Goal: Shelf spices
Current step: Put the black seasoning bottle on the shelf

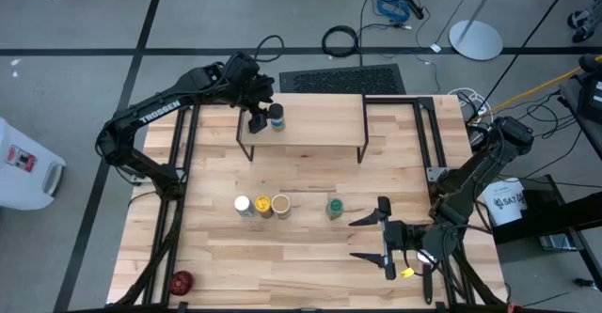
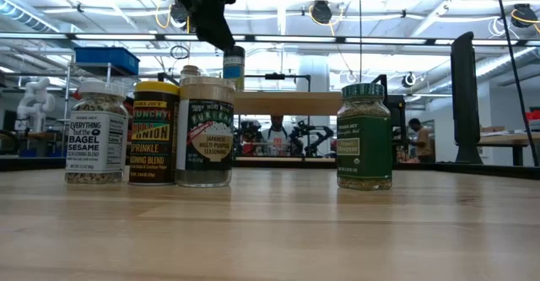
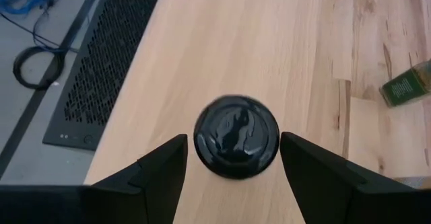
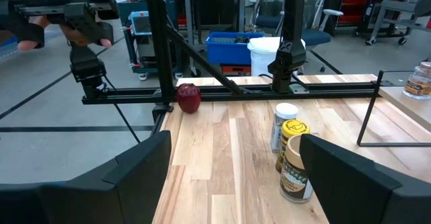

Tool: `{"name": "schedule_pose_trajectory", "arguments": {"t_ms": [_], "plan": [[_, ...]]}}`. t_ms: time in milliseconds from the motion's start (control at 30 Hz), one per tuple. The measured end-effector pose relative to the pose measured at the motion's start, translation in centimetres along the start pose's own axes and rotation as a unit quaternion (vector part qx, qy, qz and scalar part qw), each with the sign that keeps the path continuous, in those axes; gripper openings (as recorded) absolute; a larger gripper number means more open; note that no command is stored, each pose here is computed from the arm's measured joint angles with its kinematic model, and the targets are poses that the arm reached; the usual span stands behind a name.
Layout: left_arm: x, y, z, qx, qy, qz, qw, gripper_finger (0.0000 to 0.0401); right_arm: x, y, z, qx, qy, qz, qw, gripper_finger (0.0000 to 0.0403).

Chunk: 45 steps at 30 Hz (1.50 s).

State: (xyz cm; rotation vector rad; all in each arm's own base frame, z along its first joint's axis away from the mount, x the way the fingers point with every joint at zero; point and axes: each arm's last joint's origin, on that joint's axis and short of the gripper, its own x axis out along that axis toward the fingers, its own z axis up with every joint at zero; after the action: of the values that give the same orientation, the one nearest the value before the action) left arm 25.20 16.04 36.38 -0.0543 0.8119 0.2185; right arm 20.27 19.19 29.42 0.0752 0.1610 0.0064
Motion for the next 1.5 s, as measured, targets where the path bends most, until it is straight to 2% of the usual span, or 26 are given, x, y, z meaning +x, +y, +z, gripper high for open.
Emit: {"name": "schedule_pose_trajectory", "arguments": {"t_ms": [233,600,767,1033,1200,1500], "plan": [[0.0,0.1,0.6,0.006,-0.030,0.005,1.000,0.0251,0.0,0.0,0.0,0.000,0.000,0.000,1.000,0.0315],[1.3,0.1,-0.3,0.023,-0.022,0.007,0.999,0.0297,0.0,0.0,0.0,-0.002,0.000,0.000,1.000,0.0315],[1.9,0.2,-0.4,0.025,-0.035,0.013,0.999,0.0299,0.0,0.0,0.0,-0.002,0.000,0.000,1.000,0.0315],[2.2,0.2,-0.9,0.019,-0.021,0.011,1.000,0.0299,0.0,0.0,0.0,-0.002,0.000,0.000,1.000,0.0315],[2.2,0.2,-0.8,0.020,-0.023,0.012,0.999,0.0283,0.0,0.0,0.0,-0.002,0.000,0.000,1.000,0.0315],[2.2,0.2,-0.9,0.020,-0.020,0.010,1.000,0.0227,0.0,0.0,0.0,-0.002,0.000,-0.001,1.000,0.0315]]}}
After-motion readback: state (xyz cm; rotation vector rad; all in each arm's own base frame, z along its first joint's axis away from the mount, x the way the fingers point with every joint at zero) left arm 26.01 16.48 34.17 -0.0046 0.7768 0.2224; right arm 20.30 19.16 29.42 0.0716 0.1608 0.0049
